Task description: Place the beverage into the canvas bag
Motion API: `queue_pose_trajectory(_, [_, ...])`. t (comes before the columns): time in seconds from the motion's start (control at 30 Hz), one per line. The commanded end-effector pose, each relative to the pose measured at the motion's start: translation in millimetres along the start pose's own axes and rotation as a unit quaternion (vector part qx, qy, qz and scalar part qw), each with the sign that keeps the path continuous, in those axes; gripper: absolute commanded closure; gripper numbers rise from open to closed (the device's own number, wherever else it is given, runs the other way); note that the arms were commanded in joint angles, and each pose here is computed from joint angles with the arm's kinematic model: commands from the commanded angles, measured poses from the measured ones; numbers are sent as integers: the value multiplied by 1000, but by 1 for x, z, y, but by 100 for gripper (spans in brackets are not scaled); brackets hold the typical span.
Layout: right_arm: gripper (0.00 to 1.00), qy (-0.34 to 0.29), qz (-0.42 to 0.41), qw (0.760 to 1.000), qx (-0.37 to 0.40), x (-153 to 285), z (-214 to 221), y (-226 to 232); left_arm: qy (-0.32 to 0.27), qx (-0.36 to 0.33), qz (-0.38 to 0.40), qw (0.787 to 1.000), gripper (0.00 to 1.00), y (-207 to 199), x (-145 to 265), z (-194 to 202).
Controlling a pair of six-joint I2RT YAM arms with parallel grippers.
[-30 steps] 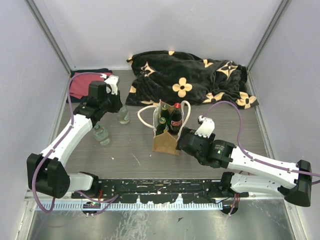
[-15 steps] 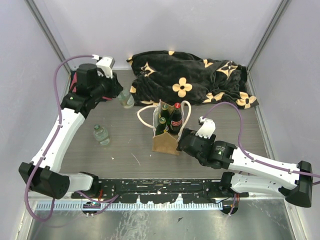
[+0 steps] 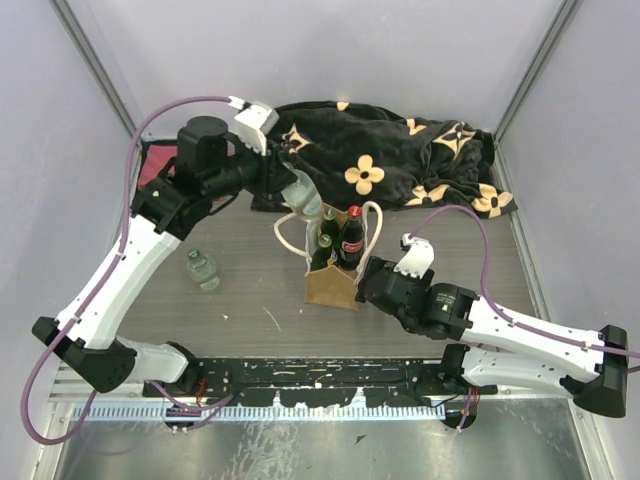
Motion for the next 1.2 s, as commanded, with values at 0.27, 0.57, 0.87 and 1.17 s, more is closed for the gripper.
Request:
queue_pose_trajectory(0.27, [0,-26,-13,999,-27,9,-14,0,-47,-18,92,995,100,-71,7,-14])
queue_pose_trajectory(0.57, [0,-31,-13,999,-30,13,-18,-4,-25,-20,118,993,100,-97,-15,1])
queue_pose_trajectory(0.87, [0,-38,-14,998,-38,17,-22,-9,-7,-19,125,992,100,-109,-36,16])
queue_pose_trajectory(1.17, [0,-35,-9,999,-36,15,-19,-12,-9,-22,119,993,100,-111,-47,13])
Point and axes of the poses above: each gripper's point midway between its finger pads, its own x axis back along the fingers, its own y axis along the line the jaws close on, z = x × y, the point moved 7 cm from there along x, back along the fingers, and after that the axes turned 10 degrees about -x, right-handed, at the moved point
